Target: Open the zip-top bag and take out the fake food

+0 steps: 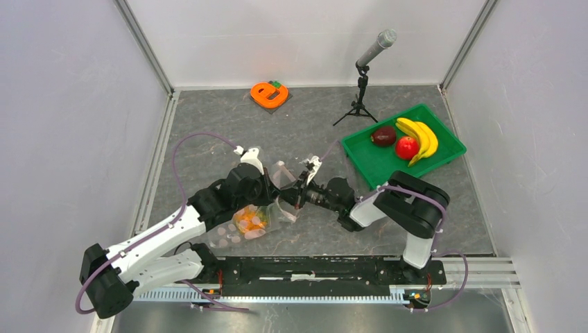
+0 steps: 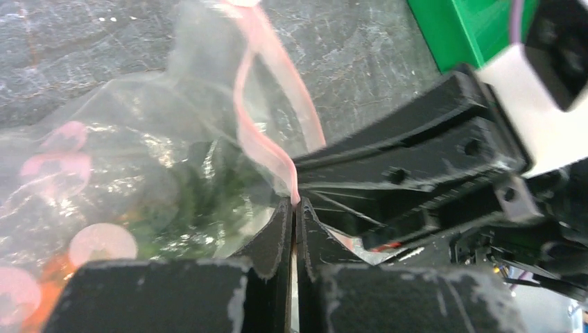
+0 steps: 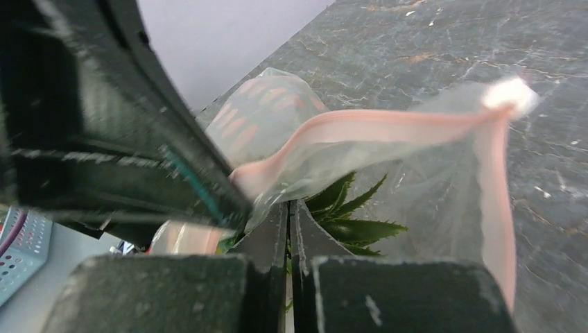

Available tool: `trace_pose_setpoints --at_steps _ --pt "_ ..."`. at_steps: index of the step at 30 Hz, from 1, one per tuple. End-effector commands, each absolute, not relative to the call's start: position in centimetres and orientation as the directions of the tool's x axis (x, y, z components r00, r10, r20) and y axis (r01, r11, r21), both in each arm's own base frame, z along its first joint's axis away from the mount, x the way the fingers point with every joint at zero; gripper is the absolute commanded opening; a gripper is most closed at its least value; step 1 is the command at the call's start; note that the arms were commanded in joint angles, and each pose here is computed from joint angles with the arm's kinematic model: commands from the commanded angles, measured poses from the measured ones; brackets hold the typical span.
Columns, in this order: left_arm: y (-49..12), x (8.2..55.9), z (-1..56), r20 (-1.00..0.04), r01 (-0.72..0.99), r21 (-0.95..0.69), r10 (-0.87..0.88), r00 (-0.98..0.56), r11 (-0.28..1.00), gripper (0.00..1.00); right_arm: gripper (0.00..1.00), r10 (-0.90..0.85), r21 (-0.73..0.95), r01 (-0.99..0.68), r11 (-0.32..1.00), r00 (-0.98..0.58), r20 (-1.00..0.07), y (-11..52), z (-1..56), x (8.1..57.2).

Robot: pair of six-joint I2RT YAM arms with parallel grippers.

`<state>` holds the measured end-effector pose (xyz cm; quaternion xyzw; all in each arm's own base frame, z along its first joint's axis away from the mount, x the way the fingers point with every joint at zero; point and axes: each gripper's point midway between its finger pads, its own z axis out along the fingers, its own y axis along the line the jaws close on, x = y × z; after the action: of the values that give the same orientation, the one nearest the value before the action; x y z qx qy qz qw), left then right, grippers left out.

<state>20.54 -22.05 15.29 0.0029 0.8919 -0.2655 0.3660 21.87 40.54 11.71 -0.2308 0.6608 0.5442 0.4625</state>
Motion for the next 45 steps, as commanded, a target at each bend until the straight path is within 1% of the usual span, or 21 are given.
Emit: trace_pose_setpoints --at_steps 1,9,11,16,21,25,30,37,42,45 --pt "-20.5 21.6 16.2 -0.702 0.162 -0.415 -0.202 -0.683 0.895 0.02 0.00 0.268 0.456 -0.823 0.338 -0.381 -0.885 38.4 14.5 22.0" --pt "-19.5 22.1 16.7 -0.722 0.129 -0.408 -0.233 -0.652 0.904 0.02 0.00 0.240 0.420 -0.783 0.458 -0.347 -0.907 35.3 13.3 22.2" --pt "-19.2 22.2 16.9 -0.730 0.125 -0.403 -0.236 -0.642 0.907 0.02 0.00 0.240 0.416 -0.780 0.467 -0.341 -0.909 34.9 13.5 22.3" --pt "-19.1 21.8 16.2 -0.722 0.141 -0.385 -0.202 -0.661 0.912 0.02 0.00 0.249 0.385 -0.794 0.471 -0.299 -0.921 34.7 15.8 22.4" --pt "-20.1 21.3 15.6 -0.705 0.179 -0.412 -0.189 -0.683 0.893 0.02 0.00 0.238 0.320 -0.791 0.521 -0.225 -0.945 34.2 18.5 23.4" --pt "-21.6 20.9 15.8 -0.697 0.243 -0.450 -0.167 -0.697 0.859 0.02 0.00 0.217 0.287 -0.787 0.546 -0.198 -0.956 34.5 19.9 24.3" --pt "-21.8 20.8 15.6 -0.697 0.263 -0.447 -0.149 -0.701 0.855 0.02 0.00 0.203 0.264 -0.778 0.569 -0.178 -0.963 34.5 21.2 24.9" --pt "-19.8 20.8 14.8 -0.706 0.195 -0.408 -0.172 -0.687 0.892 0.02 0.00 0.165 0.202 -0.761 0.616 -0.126 -0.978 33.1 23.5 25.6" --pt "-18.5 21.2 14.7 -0.718 0.157 -0.388 -0.191 -0.669 0.908 0.02 0.00 0.145 0.193 -0.756 0.625 -0.131 -0.981 31.9 24.6 25.6" --pt "-17.7 21.5 14.4 -0.722 0.131 -0.368 -0.194 -0.664 0.921 0.02 0.00 0.133 0.193 -0.777 0.599 -0.141 -0.981 31.6 25.3 25.1"
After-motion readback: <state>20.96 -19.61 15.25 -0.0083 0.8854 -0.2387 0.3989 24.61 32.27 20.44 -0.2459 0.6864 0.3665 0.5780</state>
